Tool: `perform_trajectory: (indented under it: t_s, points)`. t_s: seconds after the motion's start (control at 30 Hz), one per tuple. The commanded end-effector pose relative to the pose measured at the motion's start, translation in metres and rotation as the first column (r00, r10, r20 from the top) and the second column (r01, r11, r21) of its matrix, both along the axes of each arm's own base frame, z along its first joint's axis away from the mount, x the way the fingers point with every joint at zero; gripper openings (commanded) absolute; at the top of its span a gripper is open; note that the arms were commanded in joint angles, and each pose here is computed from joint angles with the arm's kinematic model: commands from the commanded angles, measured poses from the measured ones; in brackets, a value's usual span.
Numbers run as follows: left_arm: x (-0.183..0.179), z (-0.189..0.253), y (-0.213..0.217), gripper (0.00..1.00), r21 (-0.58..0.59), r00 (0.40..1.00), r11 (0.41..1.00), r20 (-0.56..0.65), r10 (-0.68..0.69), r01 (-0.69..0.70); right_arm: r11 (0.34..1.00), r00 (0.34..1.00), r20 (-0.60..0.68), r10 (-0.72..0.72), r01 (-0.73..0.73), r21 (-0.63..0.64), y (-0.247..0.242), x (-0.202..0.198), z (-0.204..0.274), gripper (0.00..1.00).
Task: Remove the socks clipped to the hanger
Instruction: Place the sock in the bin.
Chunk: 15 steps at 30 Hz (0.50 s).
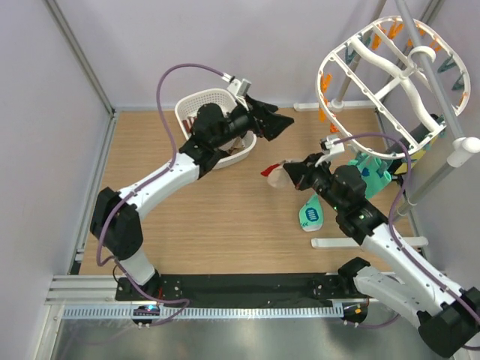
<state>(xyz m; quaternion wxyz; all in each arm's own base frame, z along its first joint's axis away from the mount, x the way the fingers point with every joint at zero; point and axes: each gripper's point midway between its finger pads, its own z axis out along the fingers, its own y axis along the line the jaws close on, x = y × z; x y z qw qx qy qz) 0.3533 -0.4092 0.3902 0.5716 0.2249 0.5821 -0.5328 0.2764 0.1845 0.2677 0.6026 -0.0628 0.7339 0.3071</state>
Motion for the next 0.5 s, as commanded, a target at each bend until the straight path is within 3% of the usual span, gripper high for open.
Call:
perform_trajectory:
  t_s: [0.0, 0.17, 0.23, 0.27, 0.3, 0.4, 0.43, 0.47]
  points:
    - [0.020, -0.019, 0.031, 0.86, 0.085, 0.987, 0.988, -0.084, 0.139, -0.132, 0.994, 0.994, 0.074, 0.076, -0.081, 0.072, 0.028, 0.006, 0.045, 0.01]
    - [0.020, -0.009, 0.075, 0.85, 0.144, 0.964, 0.959, -0.079, 0.256, -0.243, 0.996, 0.996, 0.030, 0.082, -0.081, -0.029, 0.076, 0.031, 0.041, 0.01]
    - [0.024, 0.001, 0.111, 0.87, 0.180, 0.908, 0.897, -0.039, 0.418, -0.405, 0.996, 0.994, 0.058, 0.092, -0.092, -0.002, 0.096, 0.037, 0.066, 0.01]
    - [0.026, -0.004, 0.125, 0.90, 0.204, 0.876, 0.863, -0.044, 0.480, -0.463, 0.996, 0.996, 0.027, 0.085, -0.085, -0.018, 0.108, 0.050, 0.054, 0.01]
    - [0.034, -0.010, 0.152, 0.91, 0.247, 0.794, 0.776, -0.039, 0.607, -0.581, 0.997, 0.995, 0.058, 0.082, -0.083, 0.009, 0.116, 0.056, 0.074, 0.01]
    - [0.024, -0.006, 0.205, 0.93, 0.302, 0.656, 0.629, -0.015, 0.754, -0.716, 0.999, 0.996, 0.092, 0.018, -0.021, 0.030, 0.137, 0.090, 0.084, 0.01]
    - [0.024, -0.007, 0.226, 0.93, 0.318, 0.579, 0.547, 0.006, 0.815, -0.774, 0.999, 0.995, 0.096, -0.007, 0.003, 0.035, 0.141, 0.101, 0.086, 0.01]
    - [0.015, 0.002, 0.241, 0.94, 0.301, 0.545, 0.515, 0.016, 0.838, -0.802, 0.999, 0.994, 0.104, -0.046, 0.043, 0.027, 0.143, 0.113, 0.088, 0.01]
